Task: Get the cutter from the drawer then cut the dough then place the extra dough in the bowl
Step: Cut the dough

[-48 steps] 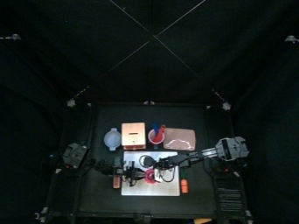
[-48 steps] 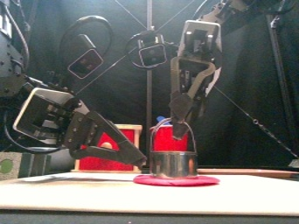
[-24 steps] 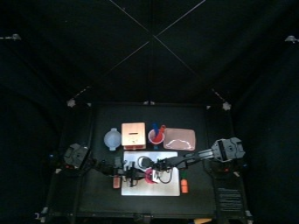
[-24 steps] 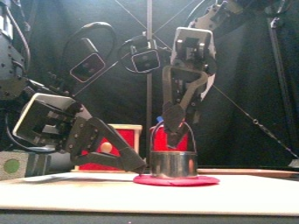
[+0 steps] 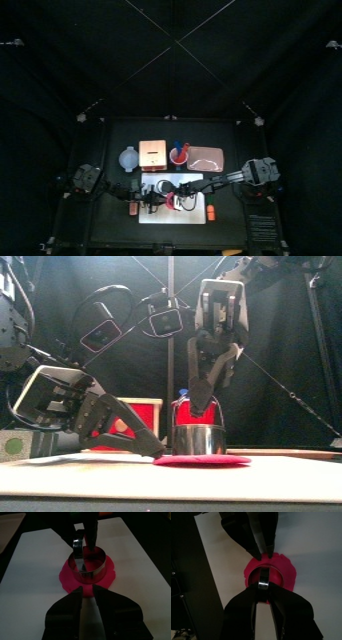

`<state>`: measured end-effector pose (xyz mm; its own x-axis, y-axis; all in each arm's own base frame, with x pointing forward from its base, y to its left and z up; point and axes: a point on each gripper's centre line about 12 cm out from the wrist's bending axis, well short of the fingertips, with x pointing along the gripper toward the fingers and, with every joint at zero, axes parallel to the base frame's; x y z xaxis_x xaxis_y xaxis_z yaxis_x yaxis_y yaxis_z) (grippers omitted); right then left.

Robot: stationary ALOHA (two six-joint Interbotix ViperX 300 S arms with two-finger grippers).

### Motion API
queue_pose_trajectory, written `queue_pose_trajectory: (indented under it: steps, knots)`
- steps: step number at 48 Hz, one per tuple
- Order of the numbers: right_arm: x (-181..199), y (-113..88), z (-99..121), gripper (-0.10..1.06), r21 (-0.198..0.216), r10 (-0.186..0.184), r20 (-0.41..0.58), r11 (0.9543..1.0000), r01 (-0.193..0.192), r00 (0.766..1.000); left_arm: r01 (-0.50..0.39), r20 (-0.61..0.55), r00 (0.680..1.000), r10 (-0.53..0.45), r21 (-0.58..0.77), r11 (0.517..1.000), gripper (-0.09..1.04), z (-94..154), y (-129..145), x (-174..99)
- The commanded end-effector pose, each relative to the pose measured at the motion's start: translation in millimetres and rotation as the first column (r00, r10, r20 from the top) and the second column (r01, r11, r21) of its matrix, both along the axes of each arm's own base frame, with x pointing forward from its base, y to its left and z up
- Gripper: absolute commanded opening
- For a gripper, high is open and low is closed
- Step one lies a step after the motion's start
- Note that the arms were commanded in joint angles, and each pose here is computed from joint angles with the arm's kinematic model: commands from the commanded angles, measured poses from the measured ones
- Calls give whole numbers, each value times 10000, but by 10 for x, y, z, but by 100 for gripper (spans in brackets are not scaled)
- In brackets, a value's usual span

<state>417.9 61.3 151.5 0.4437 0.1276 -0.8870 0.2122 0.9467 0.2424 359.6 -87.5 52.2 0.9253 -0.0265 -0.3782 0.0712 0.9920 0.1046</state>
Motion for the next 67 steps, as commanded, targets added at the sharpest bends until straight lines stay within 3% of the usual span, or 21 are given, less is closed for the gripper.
queue_pose_trajectory:
  steps: [1, 32, 49, 67]
  knots:
    - [56, 14, 168, 58, 73, -1, 500, 10000, -2, 9987, -42, 291, 9996, 44, -78, 10000, 57, 83, -5, 56]
    - [120, 96, 210, 56, 63, 197, 580, 9998, -201, 9981, 18, -227, 9997, -20, -92, 10000, 54, 30, -12, 33]
    - [120, 95, 292, 42, 0, 287, 530, 9996, -287, 9982, 22, -258, 9997, -24, -93, 10000, 53, 27, -13, 32]
    - [62, 54, 643, 42, -55, 292, 1486, 9996, -287, 9885, 31, -381, 9993, -35, -115, 9999, 53, 15, -16, 30]
